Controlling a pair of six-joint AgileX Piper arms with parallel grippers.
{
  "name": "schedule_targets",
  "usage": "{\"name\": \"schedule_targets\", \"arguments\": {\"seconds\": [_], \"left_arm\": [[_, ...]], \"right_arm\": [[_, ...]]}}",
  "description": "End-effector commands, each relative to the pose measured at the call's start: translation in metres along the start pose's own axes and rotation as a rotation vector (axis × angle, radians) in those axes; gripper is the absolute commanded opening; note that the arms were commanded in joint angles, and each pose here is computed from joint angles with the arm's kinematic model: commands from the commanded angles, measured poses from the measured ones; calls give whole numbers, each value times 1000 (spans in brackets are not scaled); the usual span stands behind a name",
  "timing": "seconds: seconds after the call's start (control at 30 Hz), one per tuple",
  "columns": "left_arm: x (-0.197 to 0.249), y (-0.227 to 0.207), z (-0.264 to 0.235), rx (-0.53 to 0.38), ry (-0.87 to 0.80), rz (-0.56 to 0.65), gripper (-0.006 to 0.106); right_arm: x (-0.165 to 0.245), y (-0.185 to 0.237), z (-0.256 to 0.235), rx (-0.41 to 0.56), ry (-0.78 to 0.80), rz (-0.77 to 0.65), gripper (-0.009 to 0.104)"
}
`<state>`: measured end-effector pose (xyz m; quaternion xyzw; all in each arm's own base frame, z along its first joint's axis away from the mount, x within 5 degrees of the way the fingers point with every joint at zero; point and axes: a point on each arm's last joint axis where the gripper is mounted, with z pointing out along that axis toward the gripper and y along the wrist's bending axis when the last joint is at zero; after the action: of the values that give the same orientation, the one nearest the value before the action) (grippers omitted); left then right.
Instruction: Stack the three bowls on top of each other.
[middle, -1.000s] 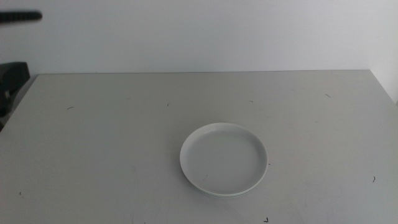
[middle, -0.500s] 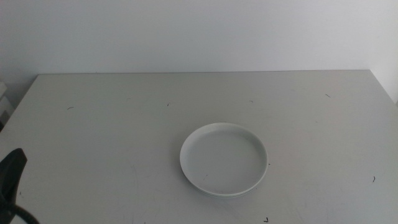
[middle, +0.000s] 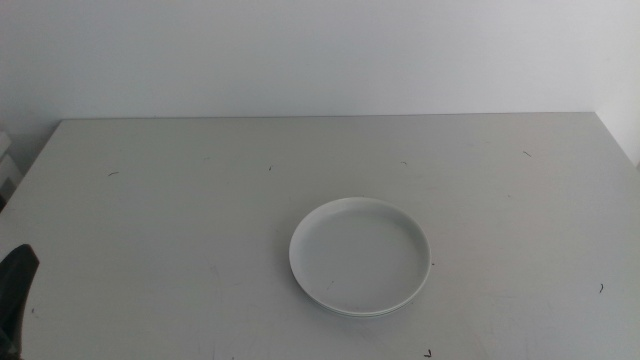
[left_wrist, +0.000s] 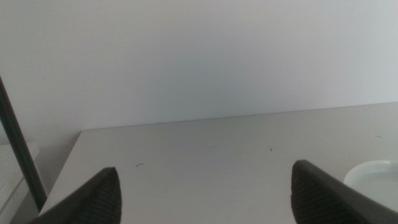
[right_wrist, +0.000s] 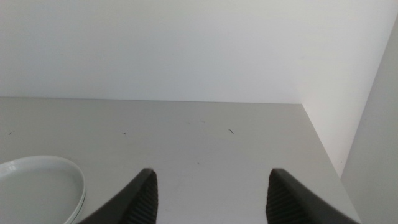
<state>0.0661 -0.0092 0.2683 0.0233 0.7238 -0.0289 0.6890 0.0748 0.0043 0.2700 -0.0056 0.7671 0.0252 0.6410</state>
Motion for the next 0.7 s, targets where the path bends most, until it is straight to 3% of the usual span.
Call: {"name": "schedule_targets", "arguments": {"seconds": [0.0,0.23,0.4,0.53,0.67], "left_arm": [[-13,3,-1,-35,-68,-31,105],[-12,4,-1,-40,-67,-31,105],[3,12,-1,-132,-106,53,105],[14,12,-7,-155,-125,176,105],[37,11,-11,-158,-132,190,105]], "right_arm": [[-5,-2,-6,23,-109,-25,45],[46,-2,-11,24,-110,-25,45],[77,-4,-8,30,-113,-31,45],[78,-4,-7,34,-124,-26,45],[78,-4,-7,36,-127,-32,45]]}}
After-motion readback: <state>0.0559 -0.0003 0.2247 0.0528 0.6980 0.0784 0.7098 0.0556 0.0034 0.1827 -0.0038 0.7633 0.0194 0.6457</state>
